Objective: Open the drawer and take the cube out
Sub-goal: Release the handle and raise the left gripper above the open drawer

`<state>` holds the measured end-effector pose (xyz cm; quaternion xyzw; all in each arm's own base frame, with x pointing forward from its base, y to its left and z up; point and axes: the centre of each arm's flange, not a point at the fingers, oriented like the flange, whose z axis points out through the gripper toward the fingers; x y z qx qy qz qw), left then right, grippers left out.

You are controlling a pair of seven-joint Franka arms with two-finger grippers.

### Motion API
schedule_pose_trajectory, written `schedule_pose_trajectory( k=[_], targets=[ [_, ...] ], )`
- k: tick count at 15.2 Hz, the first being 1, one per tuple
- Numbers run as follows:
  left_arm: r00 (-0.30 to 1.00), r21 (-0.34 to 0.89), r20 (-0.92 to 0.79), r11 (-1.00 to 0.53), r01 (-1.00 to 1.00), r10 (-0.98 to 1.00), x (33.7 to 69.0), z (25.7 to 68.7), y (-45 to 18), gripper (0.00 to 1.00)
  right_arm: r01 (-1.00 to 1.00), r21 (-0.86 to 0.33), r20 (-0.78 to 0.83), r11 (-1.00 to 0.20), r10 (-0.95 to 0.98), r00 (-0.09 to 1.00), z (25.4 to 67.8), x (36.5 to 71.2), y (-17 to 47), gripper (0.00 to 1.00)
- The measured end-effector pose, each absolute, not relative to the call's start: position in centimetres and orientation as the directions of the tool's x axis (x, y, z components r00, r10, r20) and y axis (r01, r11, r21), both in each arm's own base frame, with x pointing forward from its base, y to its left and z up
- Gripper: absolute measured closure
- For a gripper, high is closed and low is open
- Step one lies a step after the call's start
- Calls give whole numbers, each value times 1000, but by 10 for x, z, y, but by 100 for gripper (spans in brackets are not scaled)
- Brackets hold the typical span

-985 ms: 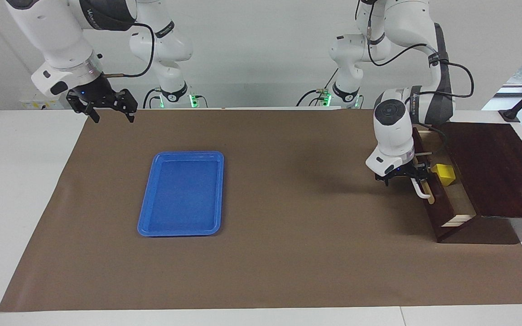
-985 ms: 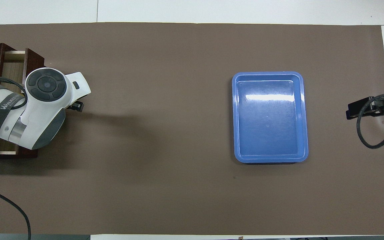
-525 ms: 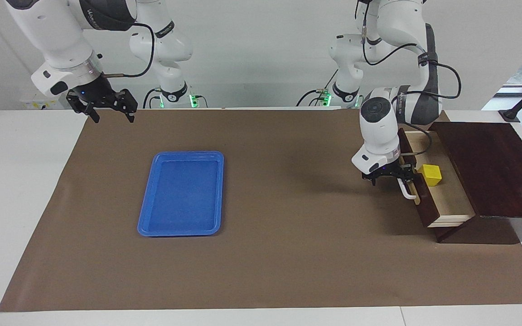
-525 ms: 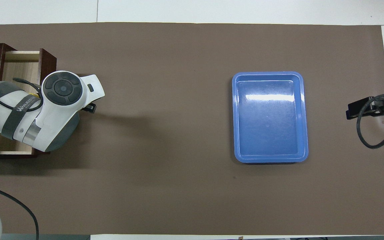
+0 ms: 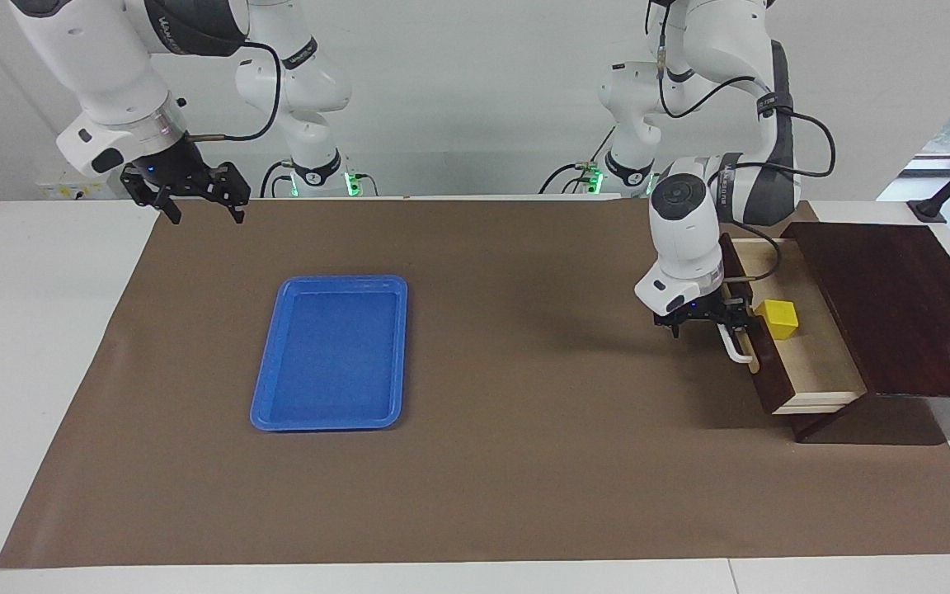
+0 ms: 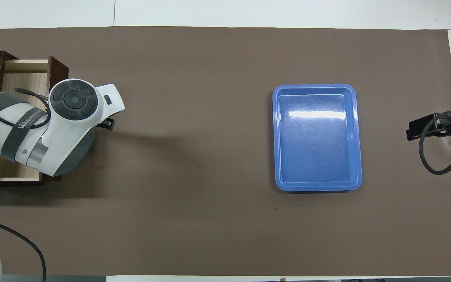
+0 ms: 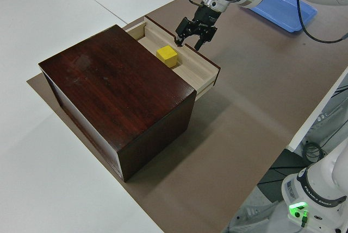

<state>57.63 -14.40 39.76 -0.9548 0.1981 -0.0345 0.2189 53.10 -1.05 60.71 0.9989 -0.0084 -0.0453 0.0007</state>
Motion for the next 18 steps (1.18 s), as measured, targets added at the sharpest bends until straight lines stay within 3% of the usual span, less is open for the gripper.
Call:
schedule_pose_trajectory(
  k=[4,6,11,14,18],
  targets=[
    [948,-374,0,-879,-295,-318,587,443,-153,0,-17,2,-90,-1000,-17,996,607,531,-10,0],
    [971,-286,6,-930,-229,-240,590,471,-156,0,-17,2,-90,-1000,-17,996,607,531,-10,0],
    [996,-165,37,-983,81,76,596,537,-139,0,-17,2,-90,-1000,-17,996,607,531,-11,0],
    [956,-127,41,-947,294,291,603,557,-96,0,-18,2,-90,-1000,-18,996,607,531,-11,0],
    [798,-93,77,-792,603,598,610,566,-49,0,-18,2,-90,-1000,-18,996,607,531,-11,0]
  ],
)
